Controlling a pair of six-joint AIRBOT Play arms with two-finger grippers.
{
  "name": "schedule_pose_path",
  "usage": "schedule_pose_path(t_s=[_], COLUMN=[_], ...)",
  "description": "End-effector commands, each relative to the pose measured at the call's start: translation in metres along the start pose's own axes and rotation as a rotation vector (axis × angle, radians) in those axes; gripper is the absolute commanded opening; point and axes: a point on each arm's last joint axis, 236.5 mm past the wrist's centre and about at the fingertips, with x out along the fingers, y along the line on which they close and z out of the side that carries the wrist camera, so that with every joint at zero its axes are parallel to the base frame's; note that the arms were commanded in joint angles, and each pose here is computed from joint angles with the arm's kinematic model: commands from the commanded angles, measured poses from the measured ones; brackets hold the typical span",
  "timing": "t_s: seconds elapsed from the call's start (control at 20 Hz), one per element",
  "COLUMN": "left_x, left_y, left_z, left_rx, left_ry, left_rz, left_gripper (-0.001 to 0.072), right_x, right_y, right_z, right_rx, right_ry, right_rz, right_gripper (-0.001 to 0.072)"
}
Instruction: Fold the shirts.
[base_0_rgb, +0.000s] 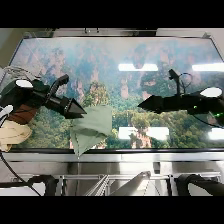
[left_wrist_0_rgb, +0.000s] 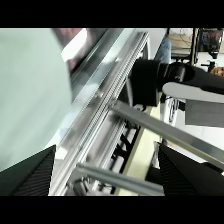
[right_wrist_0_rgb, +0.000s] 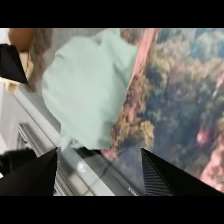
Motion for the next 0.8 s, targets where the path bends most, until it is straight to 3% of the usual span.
schedule_pose_path(t_s=[0.0, 0.15, 0.4, 0.75], left_x=[-0.002, -0.008, -0.028, 0.006], left_y=[0.045, 0.06, 0.099, 0.127], left_z=[-0.042, -0.056, -0.071, -0.068], left_rx=[-0.192, -0.3, -0.47, -0.391], left_ry=[0.062, 0.013, -0.065, -0.065], left_rz=[0.062, 0.014, 0.077, 0.21], left_gripper=[0.0714, 0.0709, 0.0708, 0.0707], right_x=[0.046, 0.102, 0.143, 0.186], right_y=[0.002, 0.02, 0.062, 0.051], right_z=[-0.023, -0.068, -0.123, -0.05], right_rx=[-0.061, -0.065, -0.019, 0.066], right_ry=[0.085, 0.255, 0.392, 0.126], right_rz=[-0.049, -0.006, 0.114, 0.081], right_gripper=[0.0586, 0.0584, 0.0582, 0.0581])
